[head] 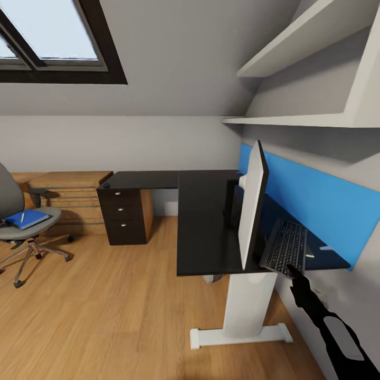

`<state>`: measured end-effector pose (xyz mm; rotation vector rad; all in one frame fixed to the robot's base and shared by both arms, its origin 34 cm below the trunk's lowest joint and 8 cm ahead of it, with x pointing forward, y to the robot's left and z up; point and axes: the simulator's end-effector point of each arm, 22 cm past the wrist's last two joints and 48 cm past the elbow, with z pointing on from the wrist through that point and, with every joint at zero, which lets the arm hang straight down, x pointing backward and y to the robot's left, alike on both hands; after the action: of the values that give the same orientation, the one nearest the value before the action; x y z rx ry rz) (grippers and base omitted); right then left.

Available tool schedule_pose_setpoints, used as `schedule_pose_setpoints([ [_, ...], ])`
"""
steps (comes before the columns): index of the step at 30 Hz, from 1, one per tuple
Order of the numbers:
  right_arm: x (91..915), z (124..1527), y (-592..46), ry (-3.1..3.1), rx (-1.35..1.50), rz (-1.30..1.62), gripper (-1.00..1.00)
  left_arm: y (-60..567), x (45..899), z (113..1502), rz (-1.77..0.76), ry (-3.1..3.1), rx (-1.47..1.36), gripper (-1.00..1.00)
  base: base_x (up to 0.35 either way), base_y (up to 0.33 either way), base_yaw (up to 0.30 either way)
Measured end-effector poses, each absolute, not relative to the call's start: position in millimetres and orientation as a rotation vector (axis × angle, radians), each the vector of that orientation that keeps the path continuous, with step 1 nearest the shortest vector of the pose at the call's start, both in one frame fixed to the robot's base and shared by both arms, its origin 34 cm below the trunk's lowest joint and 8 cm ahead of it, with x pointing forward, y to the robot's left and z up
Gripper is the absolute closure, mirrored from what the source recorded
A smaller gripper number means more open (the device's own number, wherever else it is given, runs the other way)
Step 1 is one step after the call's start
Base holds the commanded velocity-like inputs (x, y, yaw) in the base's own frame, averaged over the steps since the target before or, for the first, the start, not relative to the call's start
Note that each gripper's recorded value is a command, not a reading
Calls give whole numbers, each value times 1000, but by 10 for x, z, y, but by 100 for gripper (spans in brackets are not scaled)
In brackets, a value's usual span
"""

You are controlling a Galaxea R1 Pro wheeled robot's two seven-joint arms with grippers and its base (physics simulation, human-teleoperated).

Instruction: In the bedroom, organize the workspace by keeping the computer under the desk, ensuring the monitor is on the desk, placing the keyboard on the desk next to the monitor, placing the mouse on the desk next to the keyboard, moving the folder from the swivel chair onto the desk next to the mouse, stacking the notebook on top of the folder with the pen on top of the notebook, and positioning the swivel chair next to the desk.

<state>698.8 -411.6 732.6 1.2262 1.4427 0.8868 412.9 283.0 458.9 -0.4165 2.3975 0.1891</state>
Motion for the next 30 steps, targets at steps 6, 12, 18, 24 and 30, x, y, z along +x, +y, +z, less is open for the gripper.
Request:
schedule_pose_setpoints([
  [6, 6989, 7324, -4117, 1443, 1226, 886, -100, 2834, 4125, 4584, 190, 2400, -416, -100, 38, 0, 0],
  [12, 6990, 7326, -4116, 1443, 1225, 886, -100, 2828, 4125, 4584, 189, 2400, -416, -100, 2, 0, 0],
  [18, 6991, 7325, -4112, 1445, 1224, 886, -100, 2828, 4123, 4582, 189, 2400, -416, -100, 0, 0, 0],
  [24, 6993, 7327, -4106, 1447, 1220, 885, 100, 2828, 4122, 4582, 189, 2401, -416, -100, 0, 0, 0],
  [30, 6996, 7339, -4106, 1444, 1218, 888, 100, 2828, 4126, 4585, 189, 2400, -417, -100, 0, 0, 0],
])
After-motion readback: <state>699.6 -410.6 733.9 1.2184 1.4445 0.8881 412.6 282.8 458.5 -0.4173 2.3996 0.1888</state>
